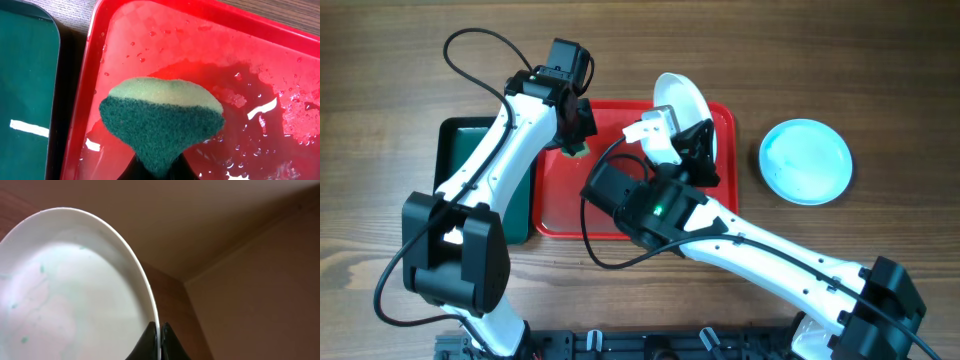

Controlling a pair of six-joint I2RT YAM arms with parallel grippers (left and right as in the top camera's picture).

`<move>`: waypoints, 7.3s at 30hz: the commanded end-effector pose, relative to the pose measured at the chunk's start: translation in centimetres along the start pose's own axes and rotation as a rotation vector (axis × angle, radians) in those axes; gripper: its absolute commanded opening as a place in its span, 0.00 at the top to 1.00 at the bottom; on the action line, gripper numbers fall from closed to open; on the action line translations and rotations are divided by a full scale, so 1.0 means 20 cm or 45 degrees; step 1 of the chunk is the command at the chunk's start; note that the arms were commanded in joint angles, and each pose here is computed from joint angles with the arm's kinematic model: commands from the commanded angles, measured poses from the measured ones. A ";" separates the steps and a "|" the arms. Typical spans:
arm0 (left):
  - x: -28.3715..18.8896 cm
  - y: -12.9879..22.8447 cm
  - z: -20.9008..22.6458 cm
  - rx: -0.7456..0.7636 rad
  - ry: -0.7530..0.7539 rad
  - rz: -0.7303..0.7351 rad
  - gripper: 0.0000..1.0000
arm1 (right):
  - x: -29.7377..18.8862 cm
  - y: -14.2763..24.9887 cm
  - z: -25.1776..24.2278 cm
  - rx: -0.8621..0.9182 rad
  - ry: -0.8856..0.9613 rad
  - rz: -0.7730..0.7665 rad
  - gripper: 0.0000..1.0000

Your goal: Clean dirty plates on tray and stack at the side

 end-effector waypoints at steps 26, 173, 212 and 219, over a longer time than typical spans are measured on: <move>-0.01 0.00 0.01 -0.018 0.007 0.007 0.95 | 0.32 0.20 0.02 0.302 -0.607 0.754 0.96; -1.12 0.22 0.73 -0.292 0.063 -1.027 0.00 | 0.23 1.09 -0.51 0.996 -0.801 -0.442 0.00; -0.19 0.94 0.68 -0.099 0.292 -1.542 0.00 | 0.23 1.09 -0.51 0.996 -0.801 -0.442 0.00; -0.19 0.94 0.68 -0.098 0.292 -1.542 0.00 | 0.23 1.09 -0.51 0.996 -0.801 -0.442 0.00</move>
Point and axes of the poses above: each gripper's point midway between its finger pads, its own x axis out along the fingers, its own z axis along the line the jaws close on, y = z × x, the point moved 9 cm from there along -x, back along the fingers, and after that the axes turned 6 degrees about x, right-handed, at the moved point
